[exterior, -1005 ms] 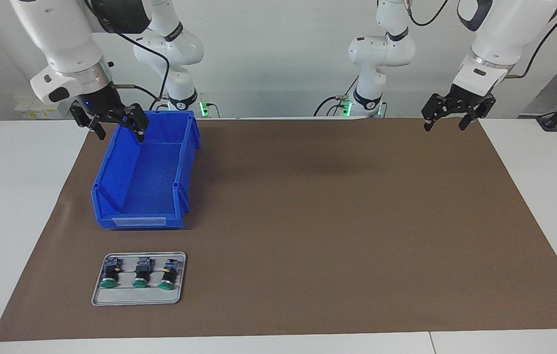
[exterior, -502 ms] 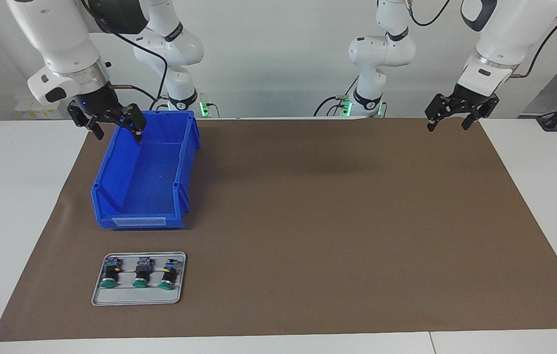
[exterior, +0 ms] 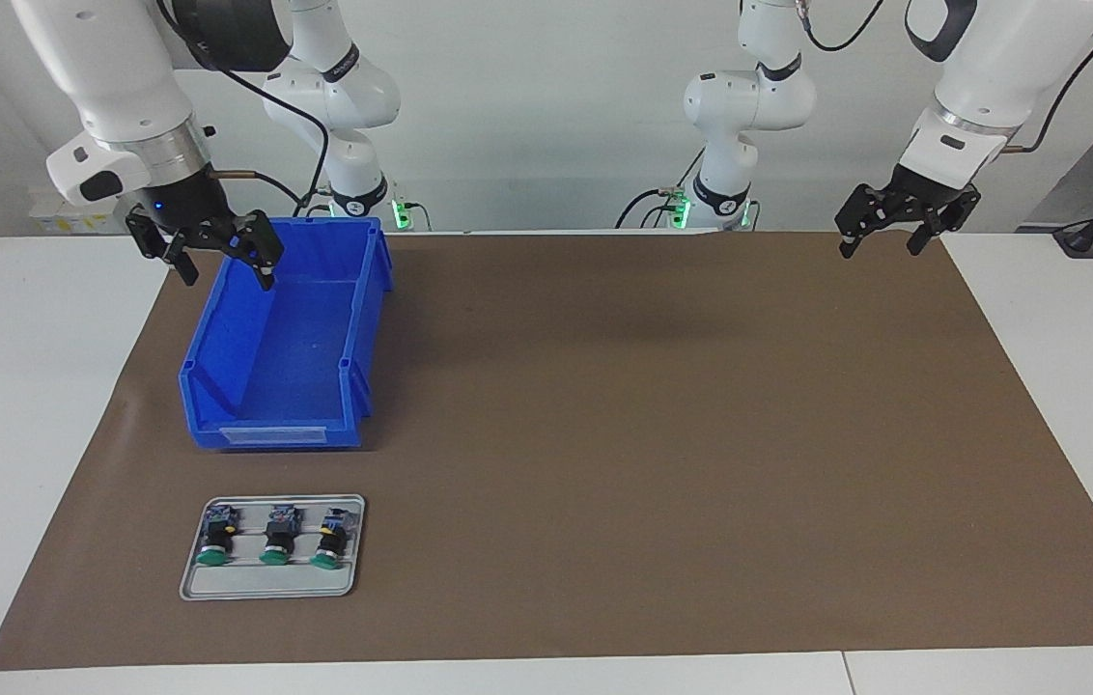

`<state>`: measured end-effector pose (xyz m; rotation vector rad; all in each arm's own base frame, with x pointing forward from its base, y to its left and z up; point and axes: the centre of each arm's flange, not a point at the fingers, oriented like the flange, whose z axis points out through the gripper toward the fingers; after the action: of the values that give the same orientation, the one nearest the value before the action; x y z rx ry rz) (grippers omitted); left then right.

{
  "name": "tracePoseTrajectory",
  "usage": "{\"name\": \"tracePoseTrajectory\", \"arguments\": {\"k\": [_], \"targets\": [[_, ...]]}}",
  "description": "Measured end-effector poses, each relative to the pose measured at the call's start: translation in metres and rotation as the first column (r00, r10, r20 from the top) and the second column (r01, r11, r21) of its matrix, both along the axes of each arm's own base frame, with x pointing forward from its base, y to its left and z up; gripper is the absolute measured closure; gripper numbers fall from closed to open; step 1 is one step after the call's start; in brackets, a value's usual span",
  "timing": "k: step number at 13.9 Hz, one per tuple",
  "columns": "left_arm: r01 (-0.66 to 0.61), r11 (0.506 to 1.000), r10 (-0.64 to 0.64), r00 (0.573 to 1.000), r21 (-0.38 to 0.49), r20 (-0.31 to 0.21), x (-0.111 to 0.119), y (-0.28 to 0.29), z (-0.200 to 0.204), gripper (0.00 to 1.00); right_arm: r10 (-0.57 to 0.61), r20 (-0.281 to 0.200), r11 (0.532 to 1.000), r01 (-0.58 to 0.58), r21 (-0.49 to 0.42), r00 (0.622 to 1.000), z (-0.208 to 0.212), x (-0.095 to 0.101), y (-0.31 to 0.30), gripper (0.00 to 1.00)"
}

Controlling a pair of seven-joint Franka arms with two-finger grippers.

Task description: Place and press button with both arms

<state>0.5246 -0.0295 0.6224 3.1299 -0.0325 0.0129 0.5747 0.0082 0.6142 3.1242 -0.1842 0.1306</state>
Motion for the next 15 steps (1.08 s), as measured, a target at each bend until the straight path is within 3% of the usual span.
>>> {"name": "tracePoseTrajectory", "arguments": {"k": [3, 7, 10, 15], "targets": [[0.000, 1.000, 0.000, 1.000, 0.000, 0.000, 0.000, 0.000, 0.000, 0.00, 0.000, 0.028, 1.000, 0.001, -0.009, 1.000, -0.043, 0.035, -0.002, 0.01], [0.000, 1.000, 0.000, 1.000, 0.000, 0.000, 0.000, 0.000, 0.000, 0.00, 0.003, 0.025, 1.000, -0.003, -0.013, 1.000, -0.113, 0.093, -0.002, 0.02], [0.000, 1.000, 0.000, 1.000, 0.000, 0.000, 0.000, 0.000, 0.000, 0.00, 0.023, 0.057, 1.000, -0.022, -0.017, 0.998, -0.156, 0.130, -0.002, 0.03], [0.000, 1.000, 0.000, 1.000, 0.000, 0.000, 0.000, 0.000, 0.000, 0.00, 0.046, 0.092, 0.999, -0.044, -0.024, 0.995, -0.233, 0.160, -0.021, 0.05]]}}
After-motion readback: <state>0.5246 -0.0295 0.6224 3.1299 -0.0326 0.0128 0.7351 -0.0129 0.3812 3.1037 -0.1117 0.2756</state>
